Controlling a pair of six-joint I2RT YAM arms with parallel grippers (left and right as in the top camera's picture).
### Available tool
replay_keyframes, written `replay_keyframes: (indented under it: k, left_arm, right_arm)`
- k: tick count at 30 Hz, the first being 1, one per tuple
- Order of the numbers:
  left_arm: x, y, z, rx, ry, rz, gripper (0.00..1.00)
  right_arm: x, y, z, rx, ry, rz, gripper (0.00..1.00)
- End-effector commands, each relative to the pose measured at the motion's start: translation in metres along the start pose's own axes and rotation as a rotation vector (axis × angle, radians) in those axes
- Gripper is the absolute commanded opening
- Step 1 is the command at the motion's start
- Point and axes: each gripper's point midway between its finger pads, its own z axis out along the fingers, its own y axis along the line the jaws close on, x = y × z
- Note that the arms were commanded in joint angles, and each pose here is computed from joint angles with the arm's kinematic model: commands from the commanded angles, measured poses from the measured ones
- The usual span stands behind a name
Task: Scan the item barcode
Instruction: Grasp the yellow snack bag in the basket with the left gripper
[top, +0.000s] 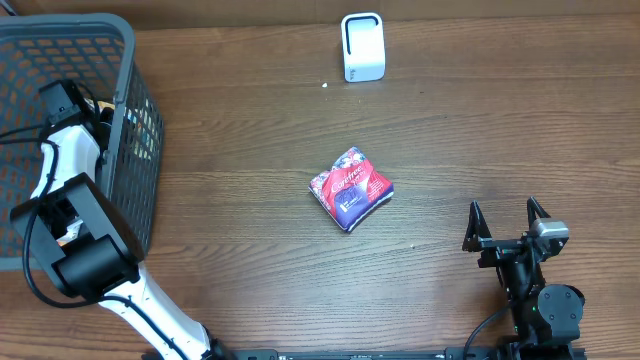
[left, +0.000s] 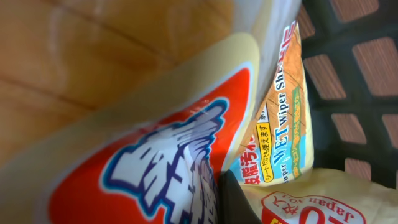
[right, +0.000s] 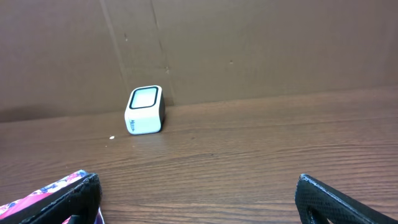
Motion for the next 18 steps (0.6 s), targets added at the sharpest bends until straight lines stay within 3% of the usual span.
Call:
replay_keyframes:
  k: [1,8,14,18]
  left_arm:
    - [-0.004,0.007,-0.026,-0.01,-0.02,0.028,0.04]
    - [-0.05,-0.027,-0.146,0.099,-0.272,0.129,0.04]
    - [-0.061,-0.048,-0.232,0.172,-0.442,0.187,0.04]
    - [-0.045,-0.077,-0.293,0.305,-0.513,0.243,0.04]
  right_arm:
    - [0.002,0.002,0.0,-0.012,-0.001,0.006,1.0]
    - [0.002,0.002,0.0,-0.012,-0.001,0.006,1.0]
    - [0.002,0.002,0.0,-0.012,-0.001,0.006,1.0]
    - [0.002,0.002,0.0,-0.012,-0.001,0.006,1.0]
